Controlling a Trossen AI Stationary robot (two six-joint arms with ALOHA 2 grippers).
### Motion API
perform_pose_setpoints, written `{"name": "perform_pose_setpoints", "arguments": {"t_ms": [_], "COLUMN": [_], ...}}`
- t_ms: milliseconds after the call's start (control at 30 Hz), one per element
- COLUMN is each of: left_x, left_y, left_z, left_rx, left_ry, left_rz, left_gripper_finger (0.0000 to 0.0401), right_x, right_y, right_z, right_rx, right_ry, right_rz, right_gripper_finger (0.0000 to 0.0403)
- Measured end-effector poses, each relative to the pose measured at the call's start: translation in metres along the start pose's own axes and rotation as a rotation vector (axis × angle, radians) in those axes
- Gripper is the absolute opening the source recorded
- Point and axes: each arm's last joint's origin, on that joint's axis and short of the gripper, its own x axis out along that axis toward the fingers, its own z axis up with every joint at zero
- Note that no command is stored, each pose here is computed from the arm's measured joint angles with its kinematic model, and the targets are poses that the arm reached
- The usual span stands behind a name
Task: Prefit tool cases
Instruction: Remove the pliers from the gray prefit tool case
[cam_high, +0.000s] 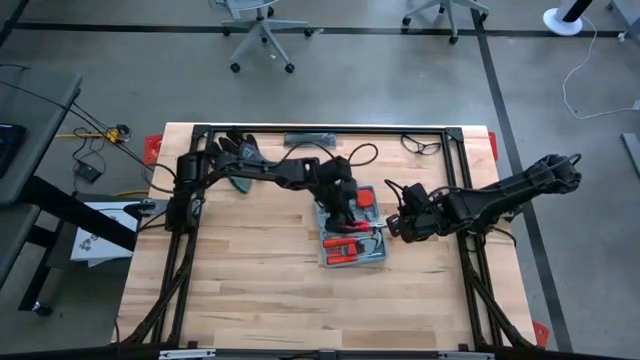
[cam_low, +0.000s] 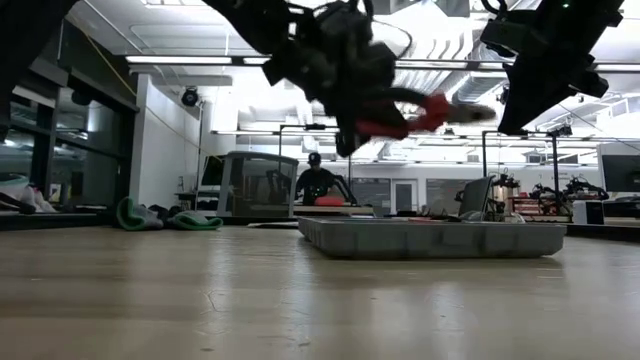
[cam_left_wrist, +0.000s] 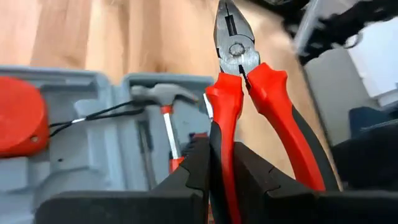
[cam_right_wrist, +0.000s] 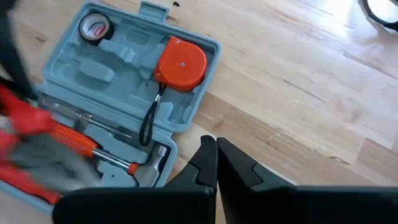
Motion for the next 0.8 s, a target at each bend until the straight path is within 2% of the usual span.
{"name": "perform_pose_setpoints", "arguments": {"t_ms": [167,300,400,567,700,800], "left_x": [-0.026,-0.053,-0.07,-0.1,-0.114,-0.118], "left_y": [0.002,0.016,0.038,0.082,0.115,0.128], "left_z": [0.003,0.002,-0.006,-0.024,-0.06,-0.085], "left_rx": [0.032,0.047,0.015,-0.092,-0.26,-0.365], "left_ry": [0.014,0.061,0.14,0.184,0.229,0.256], "left_rz": [0.108,0.298,0.457,0.599,0.659,0.693], "left_gripper_finger": [0.0032,0.0032,0.0032,0.0032,0.0032,0.0032], "right_x": [0.0,0.0,0.0,0.0,0.0,0.0], "right_y": [0.0,0.0,0.0,-0.001,0.0,-0.001], "right_z": [0.0,0.0,0.0,0.0,0.0,0.0], "right_rx": [0.002,0.002,0.002,0.0,0.0,0.013], "right_ry": [0.0,0.0,0.0,0.001,0.001,0.004], "right_rz": [-0.001,-0.001,-0.002,-0.005,-0.005,-0.013], "right_gripper_finger": [0.0,0.0,0.0,0.0,0.0,0.0]}}
